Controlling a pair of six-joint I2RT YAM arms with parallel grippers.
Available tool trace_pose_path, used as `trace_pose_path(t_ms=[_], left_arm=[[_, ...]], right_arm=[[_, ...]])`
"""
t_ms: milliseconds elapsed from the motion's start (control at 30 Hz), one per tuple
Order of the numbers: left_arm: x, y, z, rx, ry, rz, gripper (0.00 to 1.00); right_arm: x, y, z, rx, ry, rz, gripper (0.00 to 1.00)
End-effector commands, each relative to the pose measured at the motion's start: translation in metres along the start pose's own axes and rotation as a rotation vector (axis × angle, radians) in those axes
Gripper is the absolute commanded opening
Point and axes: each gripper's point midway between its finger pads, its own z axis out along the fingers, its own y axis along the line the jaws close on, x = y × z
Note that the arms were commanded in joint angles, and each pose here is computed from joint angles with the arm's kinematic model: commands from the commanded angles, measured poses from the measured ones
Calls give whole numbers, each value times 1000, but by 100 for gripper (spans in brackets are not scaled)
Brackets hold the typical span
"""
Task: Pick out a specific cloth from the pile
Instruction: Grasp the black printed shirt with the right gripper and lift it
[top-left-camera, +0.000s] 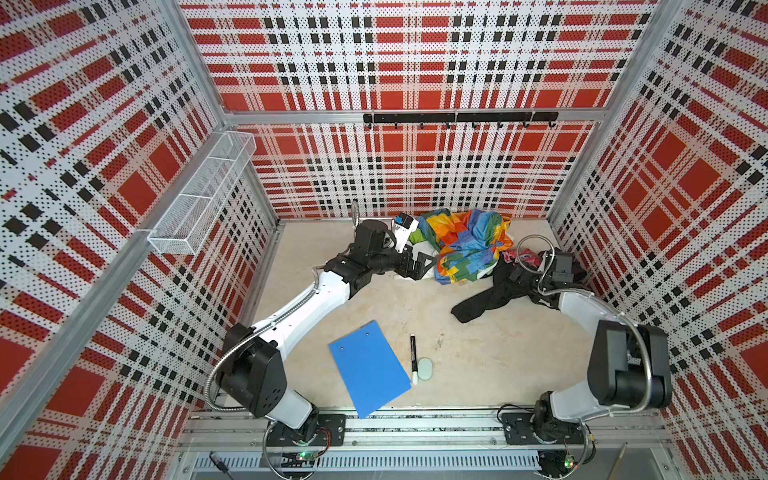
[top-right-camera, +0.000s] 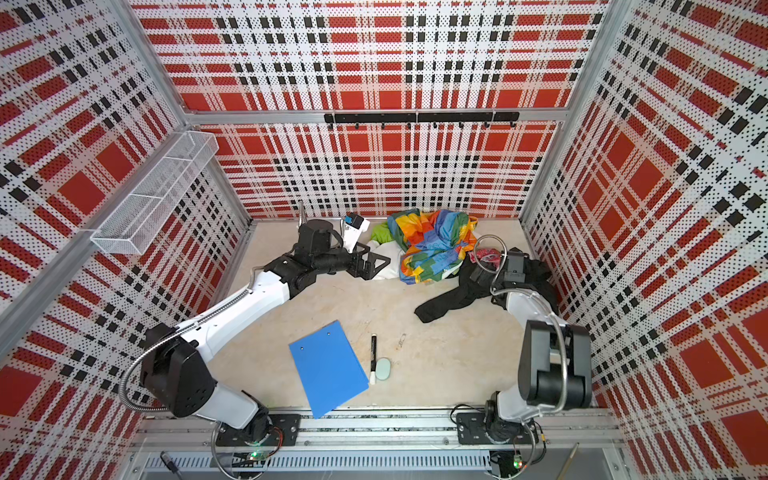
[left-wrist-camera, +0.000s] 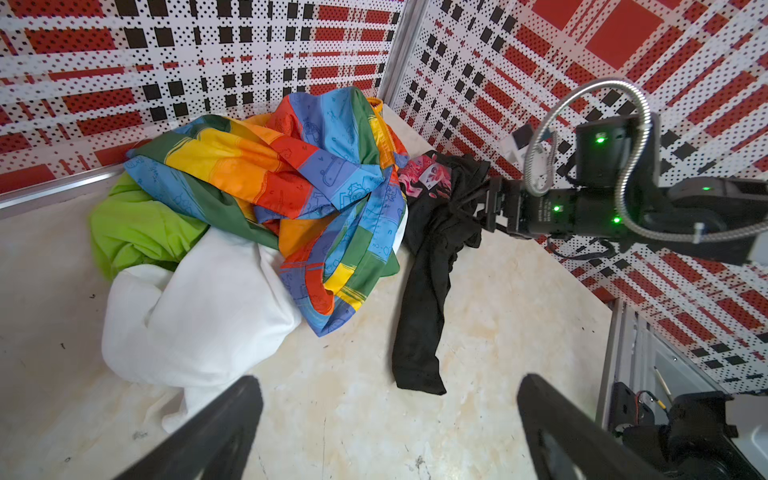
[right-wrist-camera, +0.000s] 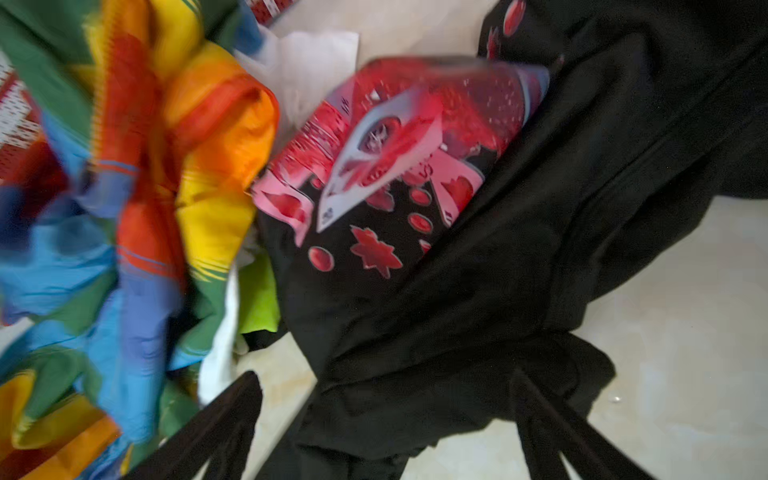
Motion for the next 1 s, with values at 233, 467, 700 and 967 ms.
trace_pose_path(t_ms=[233,467,700,967], left_arm=[[-27,-13,-15,11,-72,44,99],[-32,-11,-21,5,-87,43,99],[-36,-9,-27,9,-105,33,99],[-35,-6,-26,3,-104,31,99]], right_arm=[[-11,2,43,8,26,52,100],[-8,-3,58,49,57,35,49],[-10,-11,45,85,7,50,14],[-42,-9,5,122,-110,36,4]])
